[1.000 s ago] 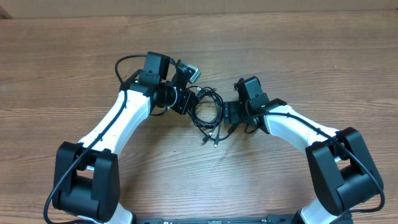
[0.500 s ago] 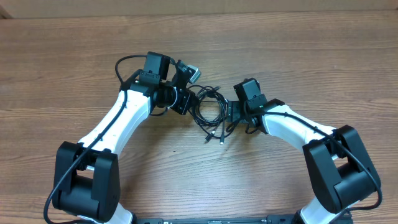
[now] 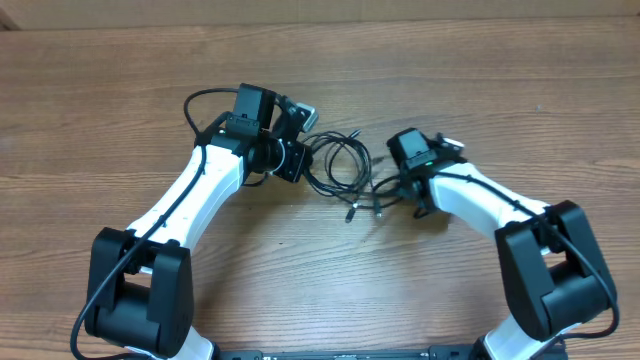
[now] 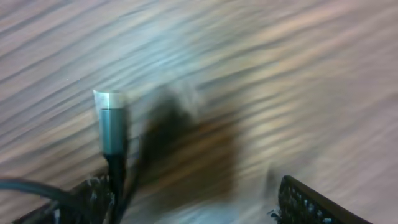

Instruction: Untangle cables

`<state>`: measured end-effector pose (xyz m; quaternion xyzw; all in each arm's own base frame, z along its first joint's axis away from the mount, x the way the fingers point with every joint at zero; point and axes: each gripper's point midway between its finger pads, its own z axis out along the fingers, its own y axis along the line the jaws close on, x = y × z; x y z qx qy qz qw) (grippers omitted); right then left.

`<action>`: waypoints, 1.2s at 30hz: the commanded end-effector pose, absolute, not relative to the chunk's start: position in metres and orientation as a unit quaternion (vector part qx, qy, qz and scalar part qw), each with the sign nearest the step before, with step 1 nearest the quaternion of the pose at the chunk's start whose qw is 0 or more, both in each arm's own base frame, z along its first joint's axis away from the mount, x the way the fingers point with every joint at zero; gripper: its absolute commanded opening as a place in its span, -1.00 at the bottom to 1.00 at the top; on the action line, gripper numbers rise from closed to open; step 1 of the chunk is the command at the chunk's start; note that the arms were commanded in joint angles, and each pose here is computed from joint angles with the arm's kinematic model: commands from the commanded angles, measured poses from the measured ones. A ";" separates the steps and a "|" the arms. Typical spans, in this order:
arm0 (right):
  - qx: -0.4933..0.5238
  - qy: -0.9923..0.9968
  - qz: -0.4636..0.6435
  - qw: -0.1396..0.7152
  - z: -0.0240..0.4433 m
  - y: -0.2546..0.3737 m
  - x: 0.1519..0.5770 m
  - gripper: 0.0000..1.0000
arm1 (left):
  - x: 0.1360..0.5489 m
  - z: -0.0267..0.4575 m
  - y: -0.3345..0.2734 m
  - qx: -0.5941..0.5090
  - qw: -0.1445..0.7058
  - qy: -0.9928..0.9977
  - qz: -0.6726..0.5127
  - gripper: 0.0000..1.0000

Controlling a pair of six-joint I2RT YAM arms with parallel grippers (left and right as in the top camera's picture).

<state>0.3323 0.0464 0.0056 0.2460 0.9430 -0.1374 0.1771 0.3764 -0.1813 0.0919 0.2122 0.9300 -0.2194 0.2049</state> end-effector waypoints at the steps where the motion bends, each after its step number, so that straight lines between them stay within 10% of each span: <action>1: 0.296 0.930 -0.177 0.130 -0.017 0.012 0.308 0.73 | 0.392 0.101 -0.163 0.163 0.227 0.945 -0.172 -0.92; 36: 0.278 0.957 -0.065 0.049 -0.026 0.037 0.304 1.00 | 0.392 0.101 -0.163 0.163 0.226 0.945 -0.173 -0.91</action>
